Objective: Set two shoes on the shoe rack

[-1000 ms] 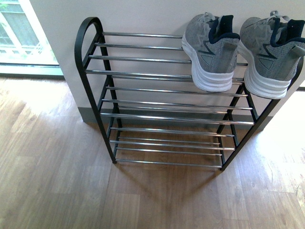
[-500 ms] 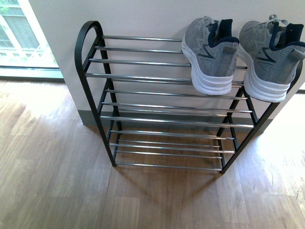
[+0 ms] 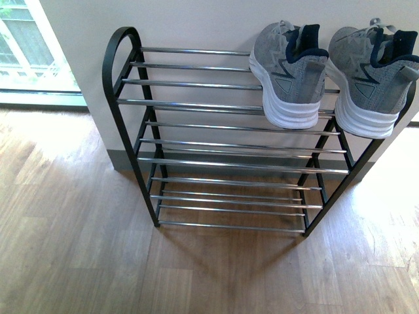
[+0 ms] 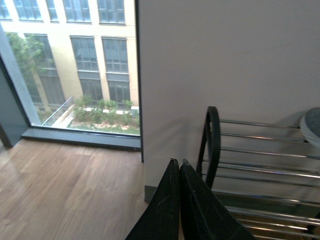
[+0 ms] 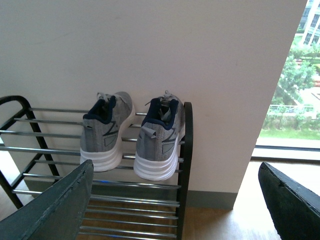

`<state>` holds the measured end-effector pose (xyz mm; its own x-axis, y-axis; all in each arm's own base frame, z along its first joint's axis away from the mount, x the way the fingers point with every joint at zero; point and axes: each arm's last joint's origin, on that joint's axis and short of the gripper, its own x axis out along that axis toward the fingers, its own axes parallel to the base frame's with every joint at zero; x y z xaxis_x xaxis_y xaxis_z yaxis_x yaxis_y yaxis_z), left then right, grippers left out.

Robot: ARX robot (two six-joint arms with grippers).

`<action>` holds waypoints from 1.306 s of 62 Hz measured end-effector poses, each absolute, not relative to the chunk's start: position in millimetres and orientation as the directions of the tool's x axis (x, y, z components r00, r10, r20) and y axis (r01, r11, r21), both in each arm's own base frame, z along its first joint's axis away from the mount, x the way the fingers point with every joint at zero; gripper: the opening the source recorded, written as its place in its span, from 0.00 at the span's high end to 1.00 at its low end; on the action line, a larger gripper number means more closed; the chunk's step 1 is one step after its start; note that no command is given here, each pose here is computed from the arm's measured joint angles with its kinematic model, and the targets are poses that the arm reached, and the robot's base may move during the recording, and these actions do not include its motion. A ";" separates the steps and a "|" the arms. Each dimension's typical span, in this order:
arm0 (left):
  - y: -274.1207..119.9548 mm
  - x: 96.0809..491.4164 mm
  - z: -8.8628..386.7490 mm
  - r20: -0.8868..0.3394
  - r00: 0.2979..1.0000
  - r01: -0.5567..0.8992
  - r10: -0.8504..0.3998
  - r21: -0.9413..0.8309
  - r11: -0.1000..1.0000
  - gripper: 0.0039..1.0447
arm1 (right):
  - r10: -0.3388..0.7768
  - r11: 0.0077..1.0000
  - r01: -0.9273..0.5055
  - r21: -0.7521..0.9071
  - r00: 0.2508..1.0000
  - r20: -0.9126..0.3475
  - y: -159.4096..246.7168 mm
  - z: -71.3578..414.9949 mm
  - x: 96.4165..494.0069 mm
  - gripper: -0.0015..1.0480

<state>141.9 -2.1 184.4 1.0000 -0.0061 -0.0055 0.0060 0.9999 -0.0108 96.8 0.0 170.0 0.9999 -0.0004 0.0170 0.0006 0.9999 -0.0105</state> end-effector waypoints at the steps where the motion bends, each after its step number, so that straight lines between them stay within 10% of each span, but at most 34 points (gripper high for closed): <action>1: -1.6 141.4 184.0 -0.006 1.000 0.003 -0.003 -0.011 1.000 0.99 | -0.001 1.000 0.001 -0.010 1.000 0.017 0.0 170.0 96.8 0.09; 81: -0.4 98.1 167.4 0.001 1.000 0.005 -0.005 -0.010 1.000 0.99 | 0.000 1.000 0.000 -0.010 1.000 0.017 0.0 170.0 96.8 0.09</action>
<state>98.1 -0.4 167.4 1.0000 -0.0046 0.0006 0.0046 0.9999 -0.0101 96.8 0.0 170.0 0.9999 0.0000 0.0170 0.0002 0.9999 -0.0101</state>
